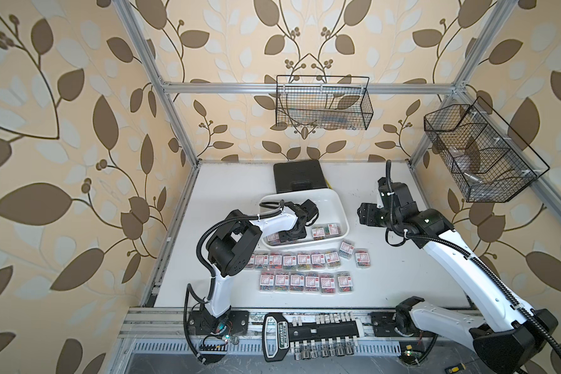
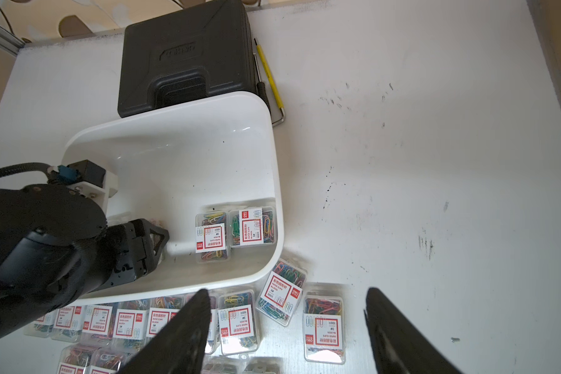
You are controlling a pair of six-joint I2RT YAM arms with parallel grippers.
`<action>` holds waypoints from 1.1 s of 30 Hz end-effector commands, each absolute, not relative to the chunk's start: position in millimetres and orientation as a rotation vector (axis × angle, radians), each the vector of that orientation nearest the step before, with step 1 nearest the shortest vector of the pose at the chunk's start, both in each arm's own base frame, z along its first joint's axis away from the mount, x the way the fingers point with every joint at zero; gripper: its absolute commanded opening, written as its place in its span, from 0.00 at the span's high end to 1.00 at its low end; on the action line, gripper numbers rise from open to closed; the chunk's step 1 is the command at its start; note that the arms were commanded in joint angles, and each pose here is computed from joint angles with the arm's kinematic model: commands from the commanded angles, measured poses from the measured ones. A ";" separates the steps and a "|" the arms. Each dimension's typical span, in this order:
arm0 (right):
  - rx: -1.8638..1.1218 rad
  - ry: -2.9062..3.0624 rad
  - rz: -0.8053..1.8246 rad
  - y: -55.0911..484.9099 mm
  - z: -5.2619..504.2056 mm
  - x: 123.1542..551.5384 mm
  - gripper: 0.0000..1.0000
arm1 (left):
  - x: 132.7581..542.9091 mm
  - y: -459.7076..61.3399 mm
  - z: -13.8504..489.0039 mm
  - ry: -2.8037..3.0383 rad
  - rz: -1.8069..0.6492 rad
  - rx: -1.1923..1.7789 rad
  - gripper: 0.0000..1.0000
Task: Take the paper clips out of the storage box
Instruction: Pick up the boxed paper clips from the storage box, then place the boxed paper clips at the center of the board.
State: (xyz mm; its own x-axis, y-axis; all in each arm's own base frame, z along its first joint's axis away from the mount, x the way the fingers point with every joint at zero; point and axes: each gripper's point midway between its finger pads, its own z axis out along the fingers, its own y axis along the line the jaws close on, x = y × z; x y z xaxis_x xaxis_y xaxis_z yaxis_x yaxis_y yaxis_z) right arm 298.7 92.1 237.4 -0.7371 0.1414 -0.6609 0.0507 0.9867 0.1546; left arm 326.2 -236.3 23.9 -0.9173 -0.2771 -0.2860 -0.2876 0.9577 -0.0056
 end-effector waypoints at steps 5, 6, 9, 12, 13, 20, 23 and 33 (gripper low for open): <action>0.106 2.373 0.139 90.2 246.6 300.8 0.24 | 332.0 -241.7 28.8 2.842 0.090 -0.392 0.57; 0.106 2.370 0.156 92.4 246.2 301.4 0.24 | 331.7 -240.8 37.8 2.838 0.090 -0.392 0.59; 0.125 2.369 0.173 95.1 240.6 304.0 0.24 | 324.9 -231.9 68.9 2.815 0.101 -0.386 0.59; 0.154 2.357 0.188 97.0 235.0 307.8 0.24 | 306.2 -210.5 99.7 2.811 0.144 -0.353 0.59; 0.165 2.353 0.196 98.2 232.8 309.5 0.24 | 296.9 -200.1 108.7 2.813 0.167 -0.340 0.59; 0.159 2.351 0.200 118.6 216.0 322.0 0.24 | 227.7 -131.1 146.6 2.830 0.269 -0.315 0.62; 0.167 2.351 0.204 129.7 210.0 327.0 0.25 | 193.8 -102.5 145.6 2.846 0.280 -0.344 0.63; 0.128 2.363 0.206 180.0 197.1 334.5 0.26 | 126.0 -58.0 113.5 2.873 0.193 -0.551 0.61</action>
